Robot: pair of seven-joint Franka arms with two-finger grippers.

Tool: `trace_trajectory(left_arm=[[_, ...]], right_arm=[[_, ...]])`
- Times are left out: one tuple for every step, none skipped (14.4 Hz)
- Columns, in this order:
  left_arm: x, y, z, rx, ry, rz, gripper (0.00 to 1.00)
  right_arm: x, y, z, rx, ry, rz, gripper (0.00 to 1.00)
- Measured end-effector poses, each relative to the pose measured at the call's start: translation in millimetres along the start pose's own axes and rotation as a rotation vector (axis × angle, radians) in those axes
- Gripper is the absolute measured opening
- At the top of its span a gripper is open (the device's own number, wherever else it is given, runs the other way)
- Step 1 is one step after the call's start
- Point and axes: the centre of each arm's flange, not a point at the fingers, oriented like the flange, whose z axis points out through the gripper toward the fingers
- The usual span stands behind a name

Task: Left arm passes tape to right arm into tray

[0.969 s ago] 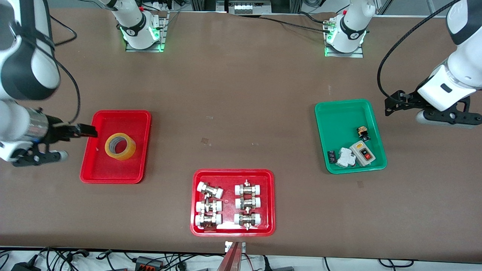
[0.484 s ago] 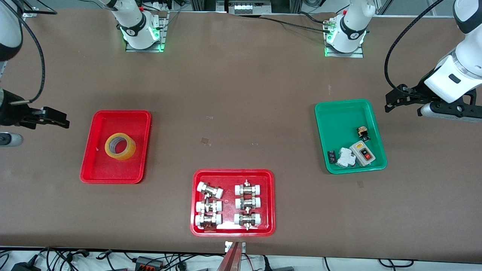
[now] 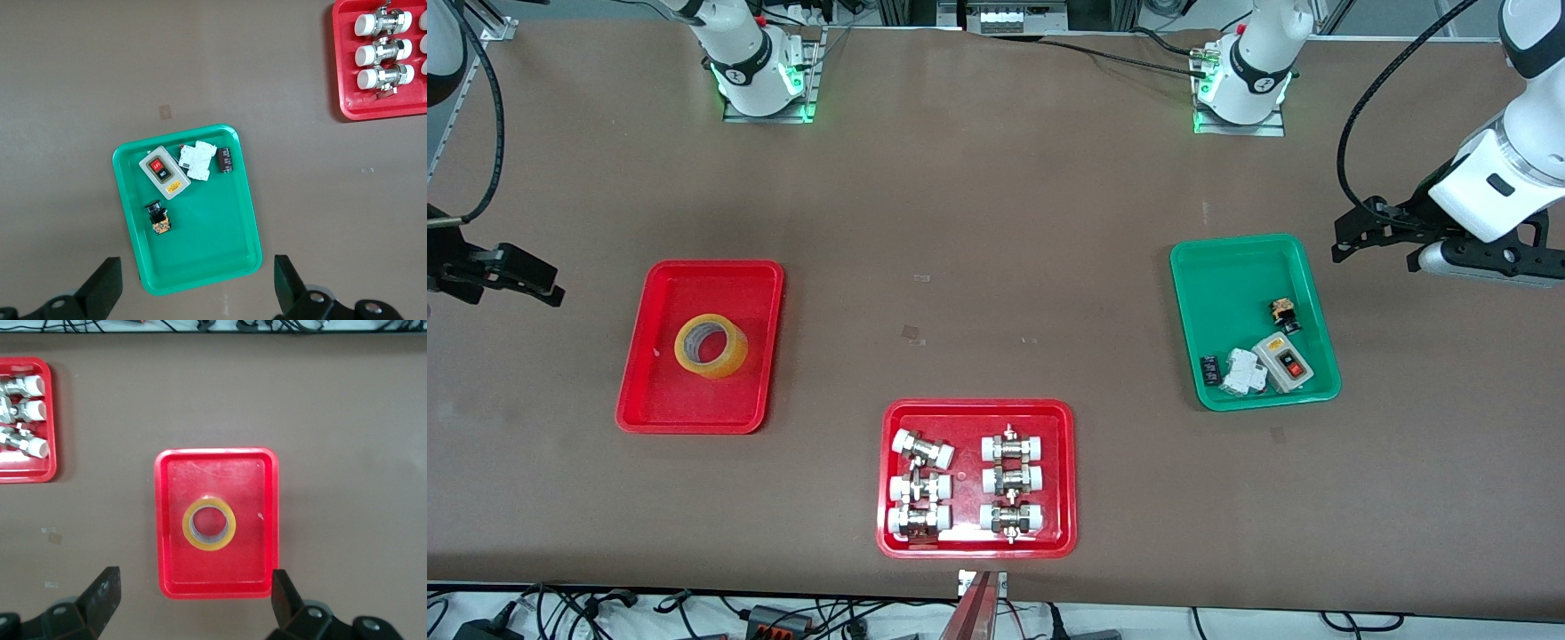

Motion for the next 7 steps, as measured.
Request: trace_trajectory(left_arm=[[-0.2, -1.8, 0.0, 0.0, -0.001, -0.003, 1.0], [-0.2, -3.2, 0.0, 0.0, -0.002, -0.006, 1.0], [-0.2, -4.6, -0.1, 0.0, -0.002, -0.008, 1.0], [-0.2, -5.9, -0.2, 0.0, -0.002, -0.01, 1.0], [-0.2, -6.9, -0.1, 0.001, -0.002, -0.011, 1.0], [-0.1, -7.4, 0.1, 0.001, -0.003, -0.012, 1.0], [-0.1, -7.8, 0.5, 0.001, -0.003, -0.013, 1.0]], right_arm=[[-3.7, 2.1, -0.4, -0.001, -0.006, 0.003, 1.0], [-7.8, 2.6, -0.1, -0.002, -0.014, 0.003, 1.0], [-12.9, 2.7, -0.1, -0.002, -0.021, 0.003, 1.0], [-18.9, 2.9, 0.4, -0.002, -0.029, 0.003, 1.0], [-26.7, 3.1, 1.0, -0.002, -0.039, 0.003, 1.0], [-35.3, 3.3, 2.4, -0.002, -0.051, 0.003, 1.0], [-44.2, 3.3, 4.8, -0.002, -0.064, 0.002, 1.0]])
